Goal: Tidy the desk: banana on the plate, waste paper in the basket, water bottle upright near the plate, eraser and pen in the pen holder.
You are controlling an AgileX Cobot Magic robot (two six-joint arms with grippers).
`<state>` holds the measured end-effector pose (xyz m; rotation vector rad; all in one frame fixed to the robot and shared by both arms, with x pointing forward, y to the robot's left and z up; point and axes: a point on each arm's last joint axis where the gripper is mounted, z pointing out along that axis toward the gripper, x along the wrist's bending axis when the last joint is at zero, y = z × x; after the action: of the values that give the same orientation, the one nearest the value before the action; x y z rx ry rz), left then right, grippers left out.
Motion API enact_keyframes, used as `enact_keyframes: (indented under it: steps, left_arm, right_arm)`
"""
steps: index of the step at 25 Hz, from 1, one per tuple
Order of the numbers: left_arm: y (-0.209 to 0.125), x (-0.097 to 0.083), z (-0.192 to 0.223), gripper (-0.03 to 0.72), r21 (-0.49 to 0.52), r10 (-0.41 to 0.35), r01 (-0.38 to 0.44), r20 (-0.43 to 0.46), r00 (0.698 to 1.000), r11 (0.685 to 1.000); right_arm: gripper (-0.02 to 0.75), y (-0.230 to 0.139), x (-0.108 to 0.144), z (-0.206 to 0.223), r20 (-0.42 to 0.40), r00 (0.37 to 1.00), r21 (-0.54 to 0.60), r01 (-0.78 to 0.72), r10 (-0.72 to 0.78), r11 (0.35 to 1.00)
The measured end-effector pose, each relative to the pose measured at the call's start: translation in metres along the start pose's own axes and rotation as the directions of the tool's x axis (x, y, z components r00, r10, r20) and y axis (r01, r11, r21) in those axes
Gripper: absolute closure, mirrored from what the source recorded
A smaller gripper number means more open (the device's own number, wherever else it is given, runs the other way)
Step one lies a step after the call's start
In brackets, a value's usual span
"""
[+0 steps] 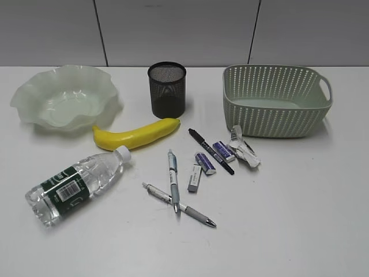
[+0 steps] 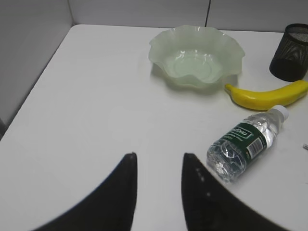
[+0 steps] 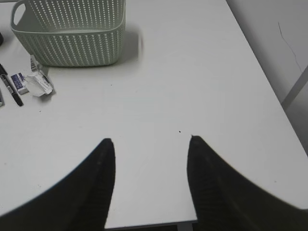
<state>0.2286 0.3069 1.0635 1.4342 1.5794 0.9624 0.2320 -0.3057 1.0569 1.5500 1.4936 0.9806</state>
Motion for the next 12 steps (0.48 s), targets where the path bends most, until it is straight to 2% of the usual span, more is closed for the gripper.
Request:
enact_keyframes:
  steps: [12]
  left_arm:
    - [0.0, 0.0, 0.0, 0.451, 0.0, 0.0, 0.0, 0.0, 1.0, 1.0]
  right_arm:
    - [0.344, 0.0, 0.0, 0.0, 0.0, 1.0, 0.0, -0.001, 0.001, 1.0]
